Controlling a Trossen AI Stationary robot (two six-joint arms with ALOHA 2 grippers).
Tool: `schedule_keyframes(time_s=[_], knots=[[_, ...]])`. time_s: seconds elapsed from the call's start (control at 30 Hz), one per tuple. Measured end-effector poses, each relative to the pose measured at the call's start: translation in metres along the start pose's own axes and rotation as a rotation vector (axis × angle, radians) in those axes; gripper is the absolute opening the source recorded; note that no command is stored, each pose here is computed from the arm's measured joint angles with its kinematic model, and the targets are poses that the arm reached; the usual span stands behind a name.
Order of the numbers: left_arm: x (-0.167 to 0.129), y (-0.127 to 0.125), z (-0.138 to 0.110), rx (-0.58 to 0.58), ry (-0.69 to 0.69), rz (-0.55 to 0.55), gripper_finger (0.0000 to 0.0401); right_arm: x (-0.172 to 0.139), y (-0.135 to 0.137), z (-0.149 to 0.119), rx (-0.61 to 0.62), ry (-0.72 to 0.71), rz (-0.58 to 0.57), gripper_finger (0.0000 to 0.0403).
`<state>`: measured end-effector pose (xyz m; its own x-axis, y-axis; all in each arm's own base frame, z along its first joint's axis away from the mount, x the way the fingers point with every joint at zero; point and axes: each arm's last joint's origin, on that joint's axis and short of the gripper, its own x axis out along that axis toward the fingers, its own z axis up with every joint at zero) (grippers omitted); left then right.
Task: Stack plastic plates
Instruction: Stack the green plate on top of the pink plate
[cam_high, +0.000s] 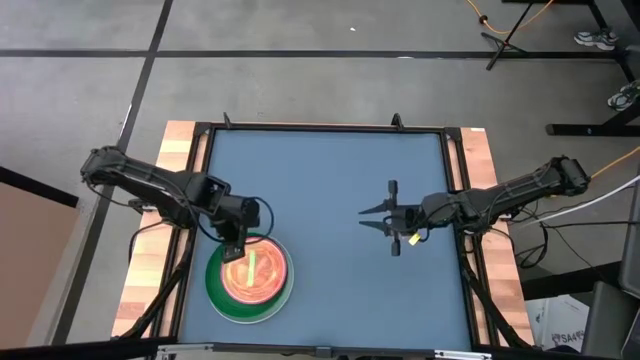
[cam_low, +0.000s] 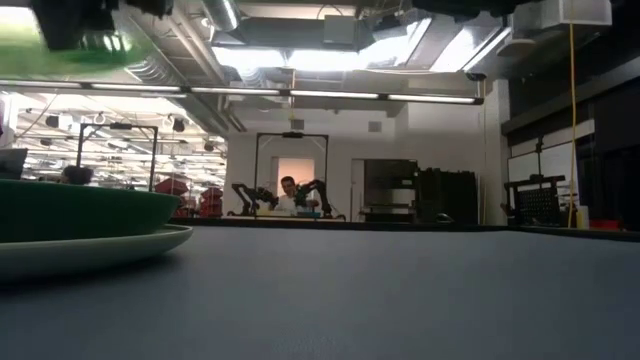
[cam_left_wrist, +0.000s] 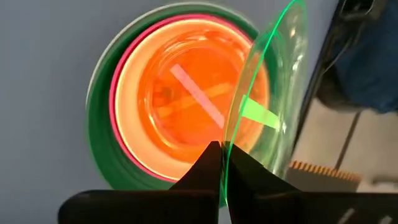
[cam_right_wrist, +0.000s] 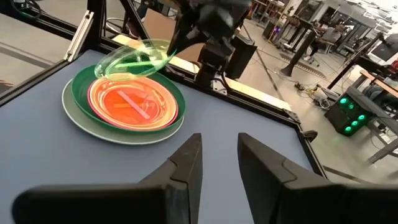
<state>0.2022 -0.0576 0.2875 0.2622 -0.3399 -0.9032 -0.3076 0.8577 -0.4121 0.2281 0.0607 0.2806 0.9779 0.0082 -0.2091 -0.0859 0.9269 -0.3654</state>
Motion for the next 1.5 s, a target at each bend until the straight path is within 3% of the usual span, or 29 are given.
schedule_keyframes(time_s=[0.3, 0.53, 1.03, 1.27, 1.5], knots=[[0.045, 0.029, -0.01, -0.014, 0.113, -0.024, 0.0001, 0.0, 0.001, -0.002, -0.007, 0.021, 0.007, 0.0096], [0.063, 0.047, -0.005, -0.011, 0.068, -0.084, 0.0001, 0.0, 0.001, -0.002, -0.008, 0.024, 0.008, 0.0096], [0.082, 0.071, -0.011, -0.085, 0.063, -0.05, 0.0003, 0.0, 0.001, -0.003, -0.007, 0.024, 0.008, 0.0096], [0.083, 0.073, -0.01, -0.082, 0.01, 0.021, 0.0017, 0.0, 0.001, -0.003, -0.007, 0.025, 0.008, 0.0096], [0.083, 0.072, -0.008, -0.079, -0.003, 0.011, 0.0029, 0.0, 0.001, -0.003, -0.007, 0.025, 0.008, 0.0096]])
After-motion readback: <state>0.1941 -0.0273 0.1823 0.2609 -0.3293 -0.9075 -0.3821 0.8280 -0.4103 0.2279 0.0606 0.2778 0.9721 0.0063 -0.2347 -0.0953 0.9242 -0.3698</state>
